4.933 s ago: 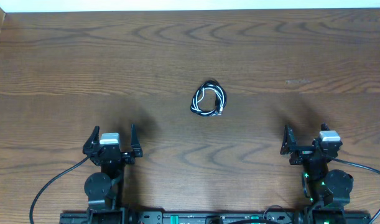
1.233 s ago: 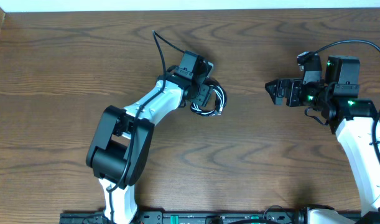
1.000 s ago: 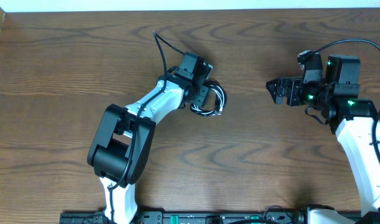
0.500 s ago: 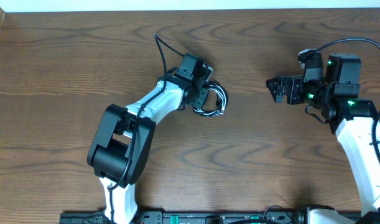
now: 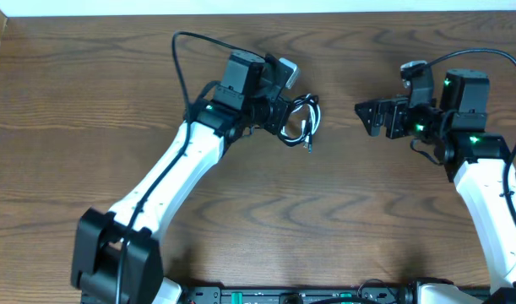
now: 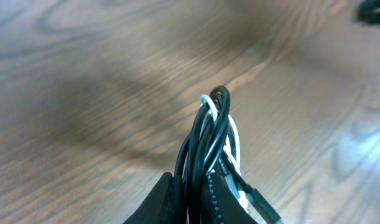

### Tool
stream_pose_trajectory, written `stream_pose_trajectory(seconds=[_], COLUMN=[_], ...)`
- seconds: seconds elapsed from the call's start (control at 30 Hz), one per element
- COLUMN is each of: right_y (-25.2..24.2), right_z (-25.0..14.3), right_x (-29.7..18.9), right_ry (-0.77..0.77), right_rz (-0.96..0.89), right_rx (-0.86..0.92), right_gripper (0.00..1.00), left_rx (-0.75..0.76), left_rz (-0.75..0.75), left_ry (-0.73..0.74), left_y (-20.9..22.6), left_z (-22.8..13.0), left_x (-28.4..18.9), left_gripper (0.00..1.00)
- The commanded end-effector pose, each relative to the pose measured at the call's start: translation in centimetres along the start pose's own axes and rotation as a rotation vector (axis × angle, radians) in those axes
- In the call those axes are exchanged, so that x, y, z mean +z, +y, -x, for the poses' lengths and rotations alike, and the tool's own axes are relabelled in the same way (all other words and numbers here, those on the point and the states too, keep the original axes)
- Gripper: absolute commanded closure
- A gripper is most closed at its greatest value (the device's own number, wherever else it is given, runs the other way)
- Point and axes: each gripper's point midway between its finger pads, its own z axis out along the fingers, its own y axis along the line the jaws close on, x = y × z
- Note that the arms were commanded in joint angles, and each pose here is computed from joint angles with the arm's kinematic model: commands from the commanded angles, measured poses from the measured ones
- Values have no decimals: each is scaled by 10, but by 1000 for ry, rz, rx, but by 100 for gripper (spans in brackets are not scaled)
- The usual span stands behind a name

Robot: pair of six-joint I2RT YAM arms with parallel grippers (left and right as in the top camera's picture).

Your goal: Untangle cables

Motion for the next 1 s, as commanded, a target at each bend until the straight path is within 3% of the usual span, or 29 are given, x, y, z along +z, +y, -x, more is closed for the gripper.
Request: stream_pose_trajectory(seconds=[0.0, 0.23, 0.4, 0.57, 0.8, 0.9, 0.97], right_y=[18, 36, 26, 22, 16, 4, -9], right_z=[8, 16, 10, 3, -14, -16, -16], right_x=[4, 13, 24, 36, 55, 56, 54], right_ry=[-12, -39, -24, 6, 66, 64, 52], right_rz=[49, 57, -20, -20, -32, -93, -155], right_rx=[-11, 59, 146, 190, 234, 257, 297], right_gripper=[2, 16, 32, 37, 39, 37, 36], left_rx=[-7, -21, -235, -378, -329, -302, -299], left_rz=[-34, -104, -101, -100, -96, -91, -86], left_ry=[-12, -47, -93, -97, -92, -62, -19], left_y=[-7, -18, -9, -3, -2, 1, 6], left_z=[4, 13, 27, 29, 26, 17, 5], left_x=[-5, -7, -11, -12, -9, 0, 12], left_gripper=[85, 85, 86, 90, 90, 83, 73])
